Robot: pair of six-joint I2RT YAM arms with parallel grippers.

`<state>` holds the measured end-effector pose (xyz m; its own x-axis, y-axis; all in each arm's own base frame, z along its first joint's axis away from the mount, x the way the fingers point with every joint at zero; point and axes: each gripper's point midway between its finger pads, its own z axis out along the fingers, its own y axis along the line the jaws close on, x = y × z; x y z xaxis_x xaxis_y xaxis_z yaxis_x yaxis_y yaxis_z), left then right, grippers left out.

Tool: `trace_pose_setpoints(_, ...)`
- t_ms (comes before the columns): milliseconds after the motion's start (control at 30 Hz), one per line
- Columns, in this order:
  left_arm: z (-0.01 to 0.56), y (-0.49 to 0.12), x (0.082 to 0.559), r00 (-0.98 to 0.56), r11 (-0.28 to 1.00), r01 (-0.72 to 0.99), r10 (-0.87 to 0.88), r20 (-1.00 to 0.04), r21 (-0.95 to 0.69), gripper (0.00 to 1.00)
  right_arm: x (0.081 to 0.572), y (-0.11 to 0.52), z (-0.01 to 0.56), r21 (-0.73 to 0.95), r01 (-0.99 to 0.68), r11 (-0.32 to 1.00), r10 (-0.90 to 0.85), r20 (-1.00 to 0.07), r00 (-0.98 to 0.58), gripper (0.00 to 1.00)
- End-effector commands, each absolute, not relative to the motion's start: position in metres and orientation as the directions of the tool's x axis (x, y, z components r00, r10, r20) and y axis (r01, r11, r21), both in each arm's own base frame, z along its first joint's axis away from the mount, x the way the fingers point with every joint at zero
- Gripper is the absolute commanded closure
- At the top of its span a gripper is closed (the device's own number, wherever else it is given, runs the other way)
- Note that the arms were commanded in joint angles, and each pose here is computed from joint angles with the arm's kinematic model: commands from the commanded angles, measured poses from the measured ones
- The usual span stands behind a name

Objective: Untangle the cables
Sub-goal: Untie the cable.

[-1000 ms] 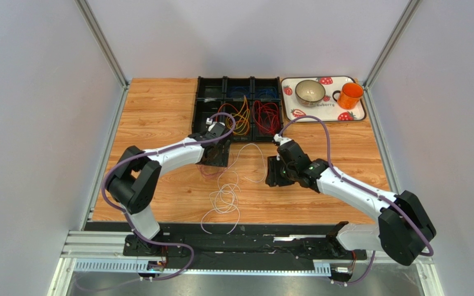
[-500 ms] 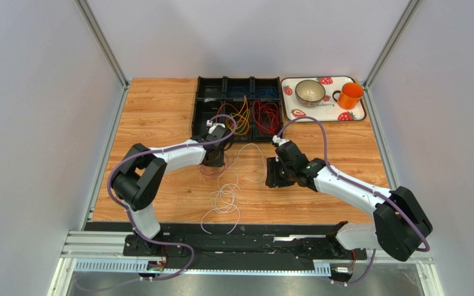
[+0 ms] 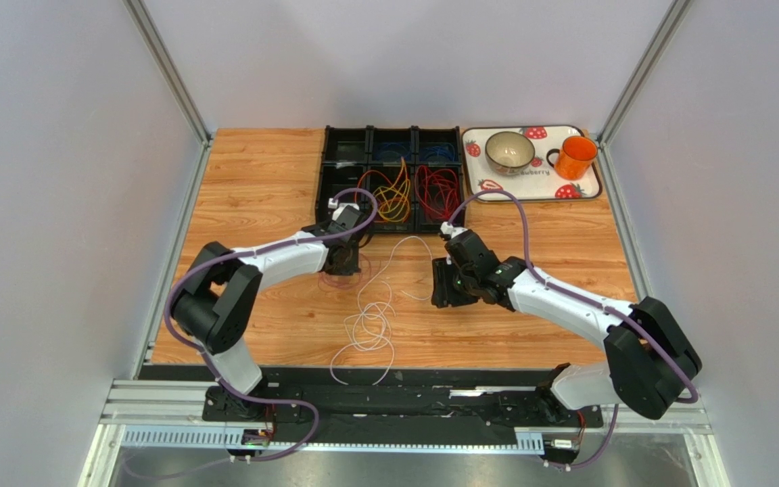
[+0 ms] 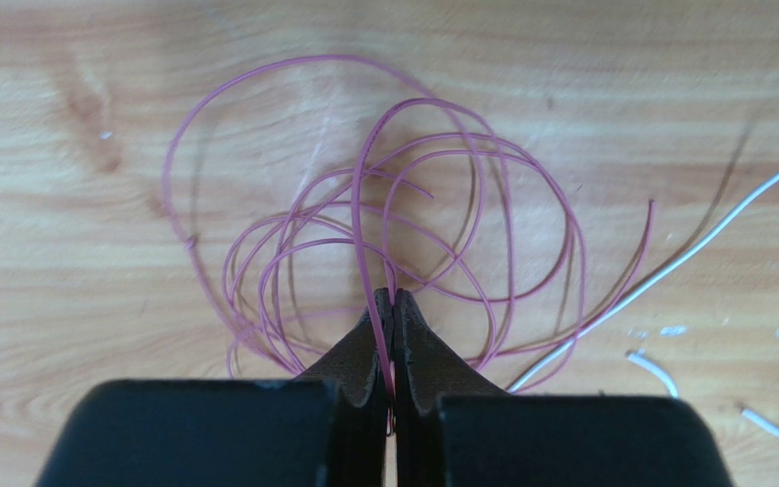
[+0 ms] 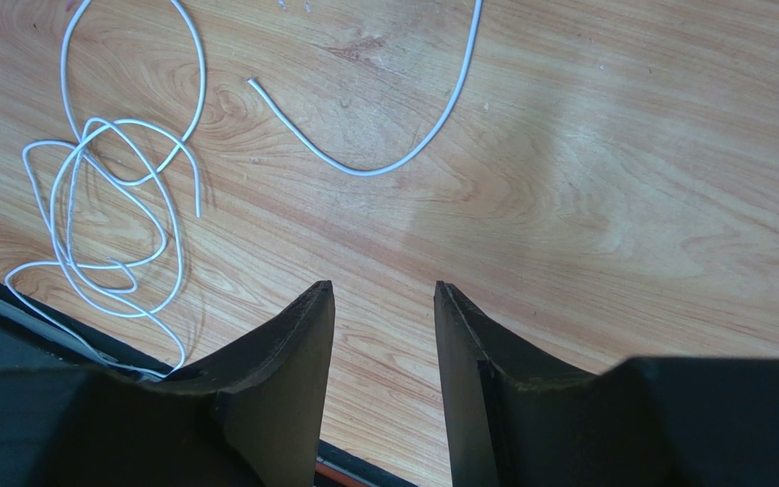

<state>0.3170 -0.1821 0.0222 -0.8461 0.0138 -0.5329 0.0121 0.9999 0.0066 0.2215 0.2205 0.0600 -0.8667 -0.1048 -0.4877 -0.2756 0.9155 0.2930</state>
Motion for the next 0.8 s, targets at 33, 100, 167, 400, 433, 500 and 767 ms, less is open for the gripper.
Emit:
trace_pose_setpoints(33,0.079,-0.174,0.311,-0.813,0.999,0.031,0.017,-0.582,-0.015,1.0,0.238,0.237,0.081,0.323,-0.293,0.9,-0.072,-0.553,-0.83,0.55)
trace_pose_setpoints(100,0.105,-0.173,0.313,-0.792,0.999,0.034,0.013,-0.611,-0.022,1.0,0.237,0.237,0.081,0.323,-0.296,0.899,-0.074,-0.555,-0.829,0.55)
trace_pose_setpoints(167,0.128,-0.173,0.316,-0.769,0.999,0.042,0.013,-0.639,-0.03,1.0,0.237,0.236,0.081,0.323,-0.296,0.899,-0.074,-0.555,-0.829,0.55)
trace_pose_setpoints(400,0.198,-0.17,0.329,-0.69,0.998,0.042,-0.008,-0.724,-0.052,1.0,0.233,0.231,0.081,0.321,-0.291,0.901,-0.068,-0.56,-0.826,0.55)
trace_pose_setpoints(433,0.212,-0.171,0.333,-0.669,0.997,0.043,-0.02,-0.743,-0.065,1.0,0.232,0.23,0.079,0.318,-0.291,0.902,-0.07,-0.558,-0.827,0.55)
trace_pose_setpoints(500,0.224,-0.169,0.337,-0.654,0.997,0.043,-0.021,-0.756,-0.066,1.0,0.231,0.229,0.078,0.316,-0.292,0.903,-0.071,-0.56,-0.826,0.55)
trace_pose_setpoints(767,0.287,-0.165,0.365,-0.573,0.996,0.041,-0.036,-0.818,-0.073,1.0,0.229,0.226,0.077,0.313,-0.298,0.902,-0.075,-0.564,-0.822,0.55)
